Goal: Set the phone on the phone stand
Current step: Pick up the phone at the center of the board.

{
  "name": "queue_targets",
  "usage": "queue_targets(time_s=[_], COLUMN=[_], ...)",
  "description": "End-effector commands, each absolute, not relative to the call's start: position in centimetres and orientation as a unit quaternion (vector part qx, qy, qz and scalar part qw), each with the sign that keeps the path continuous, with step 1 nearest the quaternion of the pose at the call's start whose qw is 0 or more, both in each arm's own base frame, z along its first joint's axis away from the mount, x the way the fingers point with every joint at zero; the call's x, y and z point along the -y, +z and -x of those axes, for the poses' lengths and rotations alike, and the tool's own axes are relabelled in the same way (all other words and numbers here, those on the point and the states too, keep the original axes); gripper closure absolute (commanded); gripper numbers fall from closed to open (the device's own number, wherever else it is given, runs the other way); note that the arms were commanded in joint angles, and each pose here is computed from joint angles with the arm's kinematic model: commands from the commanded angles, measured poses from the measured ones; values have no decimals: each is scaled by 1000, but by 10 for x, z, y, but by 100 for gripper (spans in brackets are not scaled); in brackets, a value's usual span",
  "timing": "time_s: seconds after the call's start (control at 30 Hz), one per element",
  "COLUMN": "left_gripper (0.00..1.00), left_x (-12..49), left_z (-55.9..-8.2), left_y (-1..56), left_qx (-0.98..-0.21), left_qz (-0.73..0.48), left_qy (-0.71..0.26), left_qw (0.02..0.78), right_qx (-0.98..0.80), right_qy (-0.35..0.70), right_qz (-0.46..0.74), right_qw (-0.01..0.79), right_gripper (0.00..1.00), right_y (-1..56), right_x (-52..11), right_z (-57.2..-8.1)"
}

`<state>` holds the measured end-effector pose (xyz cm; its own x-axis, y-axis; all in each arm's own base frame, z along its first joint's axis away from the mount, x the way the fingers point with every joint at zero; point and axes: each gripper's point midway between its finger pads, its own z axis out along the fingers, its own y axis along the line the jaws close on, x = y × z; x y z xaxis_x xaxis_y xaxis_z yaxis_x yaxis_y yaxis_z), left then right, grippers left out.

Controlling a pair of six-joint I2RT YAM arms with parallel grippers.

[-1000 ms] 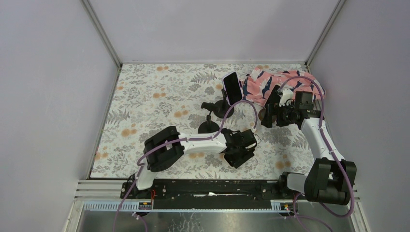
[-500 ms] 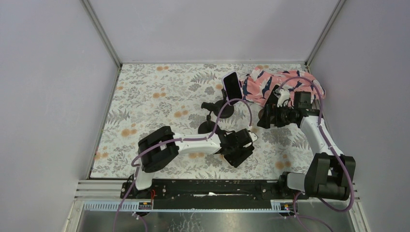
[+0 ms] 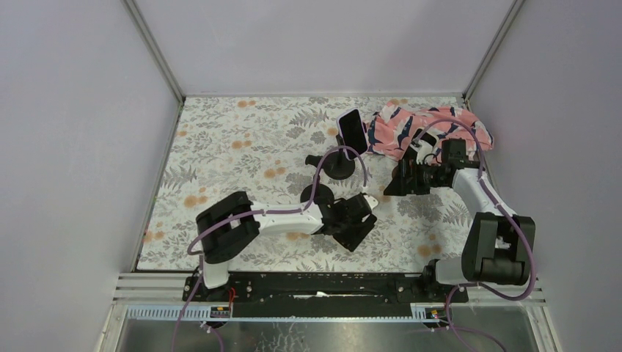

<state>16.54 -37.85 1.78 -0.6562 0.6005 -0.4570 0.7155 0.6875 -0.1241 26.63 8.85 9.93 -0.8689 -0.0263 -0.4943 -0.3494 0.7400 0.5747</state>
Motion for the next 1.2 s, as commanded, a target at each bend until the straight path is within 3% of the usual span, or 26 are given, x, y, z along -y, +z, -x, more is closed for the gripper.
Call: queue_targets(time_s=[0.0, 0.4, 0.63, 0.77, 1.0, 1.17], left_gripper=[89, 91, 92, 92, 92, 92], left_x=[379, 399, 406, 403, 398, 401], left_z=[-180, -195, -199, -194, -184, -180], left_y=[32, 75, 67, 54, 40, 38], left_qx=[-901, -876, -881, -886, -886, -883], left_qz=[-326, -285, -280, -281, -284, -284], left_qy=[-170, -250, -262, -270, -301, -320], left_qw=[229, 297, 278, 253, 210, 192], right_qx=[-887, -865, -868, -877, -846, -773], right_qy=[391, 470, 468, 418, 272, 273], right_qz=[96, 50, 45, 115, 287, 366], right_qw=[228, 169, 158, 206, 358, 440], right_gripper=[0, 0, 0, 0, 0, 0], right_y=[113, 105, 100, 111, 121, 126], right_x=[-99, -118, -119, -107, -80, -96], right_z=[-270, -260, -260, -267, -272, -257])
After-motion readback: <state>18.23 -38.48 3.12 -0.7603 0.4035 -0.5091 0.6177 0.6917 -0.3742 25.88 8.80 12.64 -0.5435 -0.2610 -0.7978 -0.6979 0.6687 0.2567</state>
